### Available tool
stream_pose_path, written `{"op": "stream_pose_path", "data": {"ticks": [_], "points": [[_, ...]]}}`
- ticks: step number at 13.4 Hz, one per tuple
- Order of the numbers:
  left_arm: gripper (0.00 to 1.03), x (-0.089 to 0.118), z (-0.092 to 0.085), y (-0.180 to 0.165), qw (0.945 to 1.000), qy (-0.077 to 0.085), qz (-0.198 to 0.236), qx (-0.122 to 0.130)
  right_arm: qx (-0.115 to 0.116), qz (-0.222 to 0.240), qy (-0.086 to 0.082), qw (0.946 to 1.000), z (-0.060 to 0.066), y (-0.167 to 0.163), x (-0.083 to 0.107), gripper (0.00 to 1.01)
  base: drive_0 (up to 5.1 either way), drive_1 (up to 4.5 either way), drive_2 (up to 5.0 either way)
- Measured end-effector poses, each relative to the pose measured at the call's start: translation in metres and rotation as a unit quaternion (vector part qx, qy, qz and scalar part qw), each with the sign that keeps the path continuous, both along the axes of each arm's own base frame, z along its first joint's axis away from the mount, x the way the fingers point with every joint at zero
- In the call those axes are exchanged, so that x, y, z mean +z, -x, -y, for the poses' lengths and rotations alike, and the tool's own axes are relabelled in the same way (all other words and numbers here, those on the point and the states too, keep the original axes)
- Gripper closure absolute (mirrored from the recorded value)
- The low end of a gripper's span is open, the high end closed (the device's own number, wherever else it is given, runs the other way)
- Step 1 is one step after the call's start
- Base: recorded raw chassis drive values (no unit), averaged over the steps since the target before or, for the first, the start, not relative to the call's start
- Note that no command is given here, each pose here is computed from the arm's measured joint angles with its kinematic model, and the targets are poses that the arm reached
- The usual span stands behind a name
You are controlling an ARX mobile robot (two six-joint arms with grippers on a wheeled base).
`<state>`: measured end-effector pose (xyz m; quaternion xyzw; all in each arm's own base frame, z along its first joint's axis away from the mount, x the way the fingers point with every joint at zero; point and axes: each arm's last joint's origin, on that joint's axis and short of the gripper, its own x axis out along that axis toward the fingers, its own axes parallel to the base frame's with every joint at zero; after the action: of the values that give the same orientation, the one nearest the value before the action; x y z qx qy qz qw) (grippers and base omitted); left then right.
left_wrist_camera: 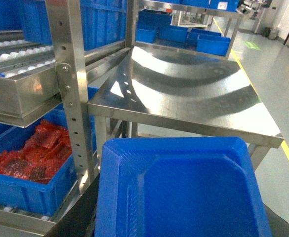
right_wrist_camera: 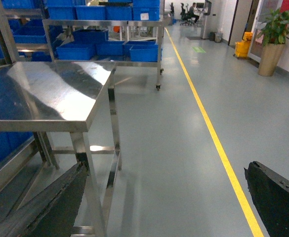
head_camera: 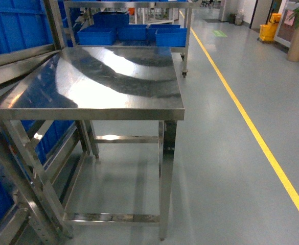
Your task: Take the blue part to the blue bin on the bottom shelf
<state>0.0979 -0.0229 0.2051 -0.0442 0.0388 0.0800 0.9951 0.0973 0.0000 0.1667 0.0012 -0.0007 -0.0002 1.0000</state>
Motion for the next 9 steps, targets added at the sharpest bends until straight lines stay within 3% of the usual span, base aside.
{"op": "stream_pose_path", "data": {"ticks": [1,9], "points": [[0.60,-0.0009,0.0001,-0.0003,1.0000,-0.002,-0.005,0.000,0.000,0.002,0.000,1.0000,0.0000,0.0000,0.0003,0.03,0.0,0.00,0.0],[0.60,-0.0004,0.0000,-0.0001,1.0000,-0.001,-0.002,0.000,0.000,-0.001,0.000,1.0000,0.0000,0.0000,-0.0001,0.03,-4.9,2.45,2.5]]}}
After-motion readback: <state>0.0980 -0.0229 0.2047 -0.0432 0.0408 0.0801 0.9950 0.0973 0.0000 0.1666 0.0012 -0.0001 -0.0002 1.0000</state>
